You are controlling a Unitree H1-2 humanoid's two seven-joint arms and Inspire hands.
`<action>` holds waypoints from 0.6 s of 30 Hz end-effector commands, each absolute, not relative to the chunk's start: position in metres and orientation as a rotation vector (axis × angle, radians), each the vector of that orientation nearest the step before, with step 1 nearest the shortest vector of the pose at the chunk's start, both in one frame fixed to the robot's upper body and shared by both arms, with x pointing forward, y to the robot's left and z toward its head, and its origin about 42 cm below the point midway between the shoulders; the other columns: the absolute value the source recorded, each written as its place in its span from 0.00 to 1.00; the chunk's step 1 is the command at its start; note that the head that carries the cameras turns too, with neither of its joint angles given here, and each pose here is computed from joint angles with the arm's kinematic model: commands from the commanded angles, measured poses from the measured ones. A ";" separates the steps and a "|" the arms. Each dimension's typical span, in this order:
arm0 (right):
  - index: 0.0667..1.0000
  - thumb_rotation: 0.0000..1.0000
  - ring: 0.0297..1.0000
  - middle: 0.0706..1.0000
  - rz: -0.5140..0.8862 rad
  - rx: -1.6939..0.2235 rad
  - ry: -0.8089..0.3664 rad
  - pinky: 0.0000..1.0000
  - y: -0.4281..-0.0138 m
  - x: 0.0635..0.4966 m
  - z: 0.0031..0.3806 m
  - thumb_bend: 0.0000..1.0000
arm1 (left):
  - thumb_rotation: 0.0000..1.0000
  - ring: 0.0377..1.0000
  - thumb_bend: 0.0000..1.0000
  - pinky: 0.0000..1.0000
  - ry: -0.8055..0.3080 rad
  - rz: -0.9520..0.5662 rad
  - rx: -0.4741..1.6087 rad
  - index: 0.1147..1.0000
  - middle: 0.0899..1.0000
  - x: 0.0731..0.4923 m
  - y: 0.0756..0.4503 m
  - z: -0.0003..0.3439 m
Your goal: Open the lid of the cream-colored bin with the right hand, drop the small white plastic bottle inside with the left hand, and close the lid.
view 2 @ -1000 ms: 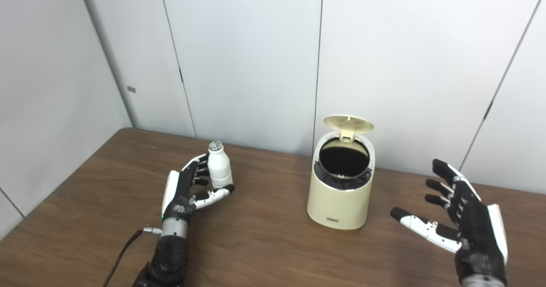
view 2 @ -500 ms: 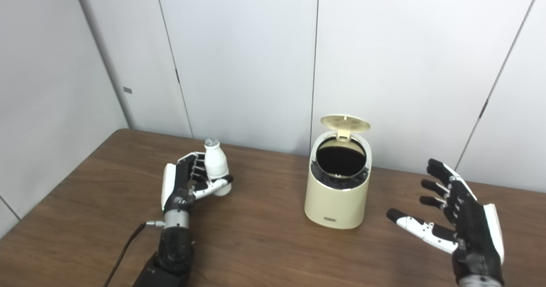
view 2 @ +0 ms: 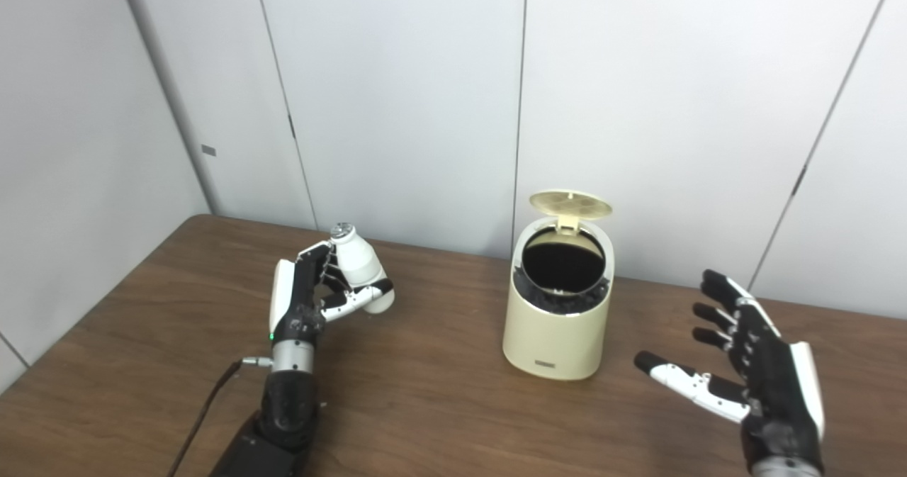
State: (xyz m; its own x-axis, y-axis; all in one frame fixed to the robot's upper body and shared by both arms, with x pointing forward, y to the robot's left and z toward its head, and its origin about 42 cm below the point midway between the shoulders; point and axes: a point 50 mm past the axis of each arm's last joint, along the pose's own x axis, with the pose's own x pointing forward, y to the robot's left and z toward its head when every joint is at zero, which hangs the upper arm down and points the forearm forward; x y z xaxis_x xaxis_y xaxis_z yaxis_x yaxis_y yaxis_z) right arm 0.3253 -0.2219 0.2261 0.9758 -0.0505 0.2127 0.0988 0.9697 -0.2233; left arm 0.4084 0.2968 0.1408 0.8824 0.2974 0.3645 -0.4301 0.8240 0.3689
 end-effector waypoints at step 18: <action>0.83 0.24 0.79 0.84 -0.074 -0.235 -0.267 0.70 -0.208 0.345 0.206 0.82 | 0.00 0.40 0.50 0.36 -0.735 0.114 0.390 0.46 0.43 0.426 0.238 0.261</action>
State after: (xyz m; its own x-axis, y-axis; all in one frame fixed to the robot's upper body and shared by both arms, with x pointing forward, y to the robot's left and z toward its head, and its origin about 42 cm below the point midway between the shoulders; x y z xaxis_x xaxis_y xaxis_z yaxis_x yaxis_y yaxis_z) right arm 0.3394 -0.2131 0.1870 0.9850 -0.0566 0.1629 0.0940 0.9682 -0.2320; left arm 0.4172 0.2449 0.2275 0.8004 -0.0129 0.5994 -0.2246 0.9205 0.3199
